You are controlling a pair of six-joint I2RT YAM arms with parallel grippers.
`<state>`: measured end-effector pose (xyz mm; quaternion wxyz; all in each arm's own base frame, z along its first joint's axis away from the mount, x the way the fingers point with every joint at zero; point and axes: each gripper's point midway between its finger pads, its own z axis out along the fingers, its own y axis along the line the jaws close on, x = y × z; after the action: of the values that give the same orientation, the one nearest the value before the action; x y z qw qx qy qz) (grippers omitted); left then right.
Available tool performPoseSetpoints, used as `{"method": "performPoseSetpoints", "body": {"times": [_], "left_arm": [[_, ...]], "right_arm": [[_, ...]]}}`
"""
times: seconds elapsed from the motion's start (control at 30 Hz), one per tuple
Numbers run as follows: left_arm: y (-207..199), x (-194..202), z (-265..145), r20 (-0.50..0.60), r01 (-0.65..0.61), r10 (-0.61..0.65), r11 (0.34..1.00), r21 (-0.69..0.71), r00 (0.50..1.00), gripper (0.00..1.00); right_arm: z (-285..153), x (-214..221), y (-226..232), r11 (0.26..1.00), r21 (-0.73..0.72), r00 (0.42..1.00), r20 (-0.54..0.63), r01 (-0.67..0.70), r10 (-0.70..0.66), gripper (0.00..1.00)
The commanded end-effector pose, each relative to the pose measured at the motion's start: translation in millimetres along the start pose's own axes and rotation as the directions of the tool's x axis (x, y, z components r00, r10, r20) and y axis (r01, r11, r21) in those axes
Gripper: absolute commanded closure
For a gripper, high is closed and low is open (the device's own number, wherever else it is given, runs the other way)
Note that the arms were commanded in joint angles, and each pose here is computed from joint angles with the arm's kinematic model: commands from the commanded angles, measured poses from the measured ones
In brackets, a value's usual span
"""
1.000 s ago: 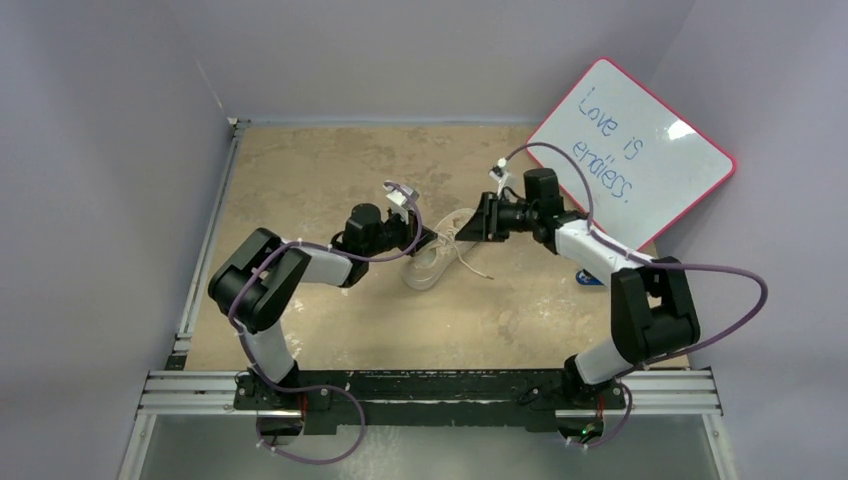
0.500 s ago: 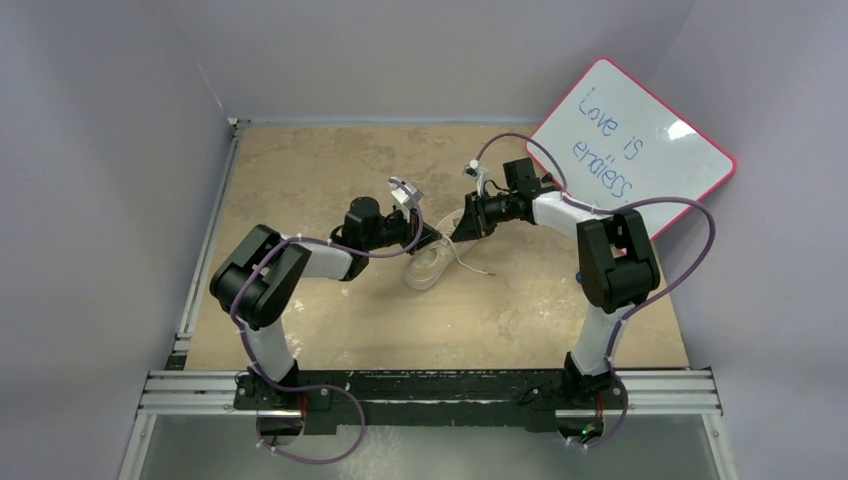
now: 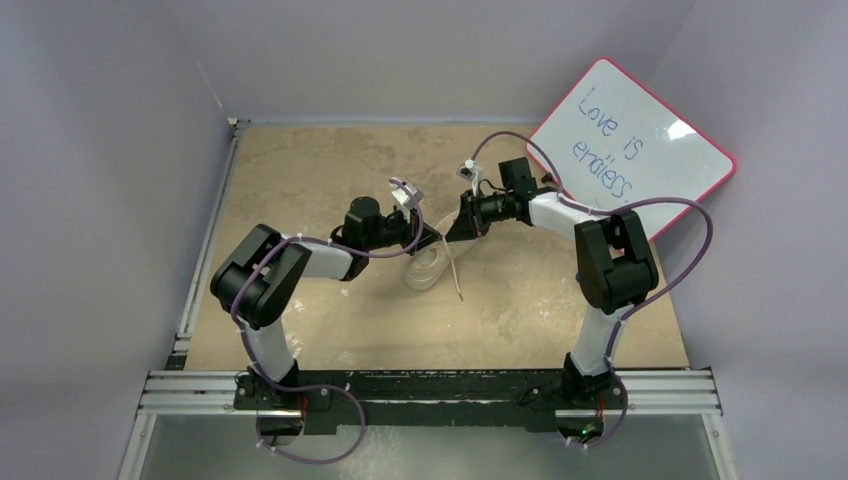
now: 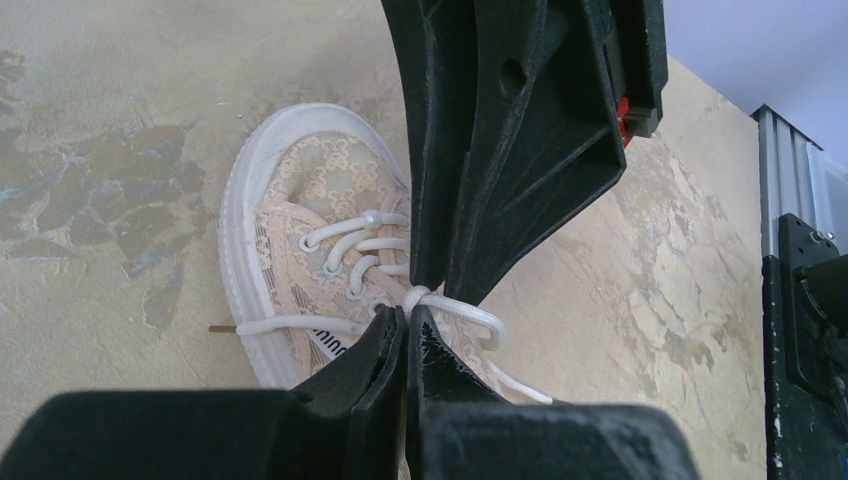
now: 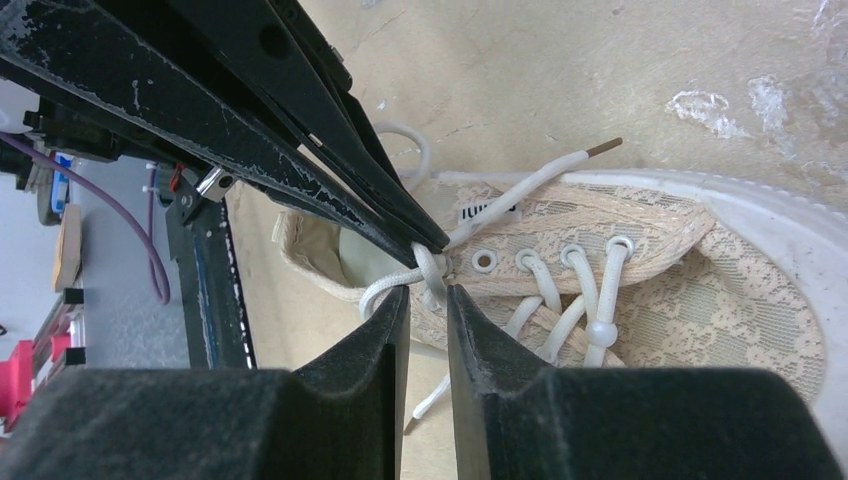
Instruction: Tie the shoes
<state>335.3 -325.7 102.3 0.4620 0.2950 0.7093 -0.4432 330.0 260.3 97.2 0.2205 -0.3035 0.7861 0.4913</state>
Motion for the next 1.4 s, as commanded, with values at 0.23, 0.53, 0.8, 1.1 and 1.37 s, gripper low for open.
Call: {"method": "performPoseSetpoints", "body": {"times": [0.23,0.53,0.8,1.1,1.37], "left_arm": [[-6,-20,4,0.053,-0.058,0.055,0.997,0.049,0.997,1.0],[-5,-21,1,0.054,-0.057,0.055,0.997,0.042,0.997,1.0],[5,-9,2,-0.016,-0.039,0.039,0.999,0.002,0.999,0.99],[5,-10,8,0.029,0.005,-0.006,1.0,0.008,1.0,0.82],[12,-11,15,0.069,0.046,-0.045,0.999,-0.001,0.997,0.81]], "right_arm": [[10,-9,-4,0.999,-0.011,0.999,0.024,0.049,-0.048,0.77],[9,-1,-1,0.999,-0.02,0.999,0.015,0.041,-0.04,0.89],[1,-13,9,0.998,0.007,0.997,0.056,0.061,-0.061,1.0],[1,-20,20,0.998,-0.038,0.994,0.103,0.045,-0.041,1.0],[5,-21,32,0.995,-0.087,0.995,0.093,0.046,-0.038,1.0]]}}
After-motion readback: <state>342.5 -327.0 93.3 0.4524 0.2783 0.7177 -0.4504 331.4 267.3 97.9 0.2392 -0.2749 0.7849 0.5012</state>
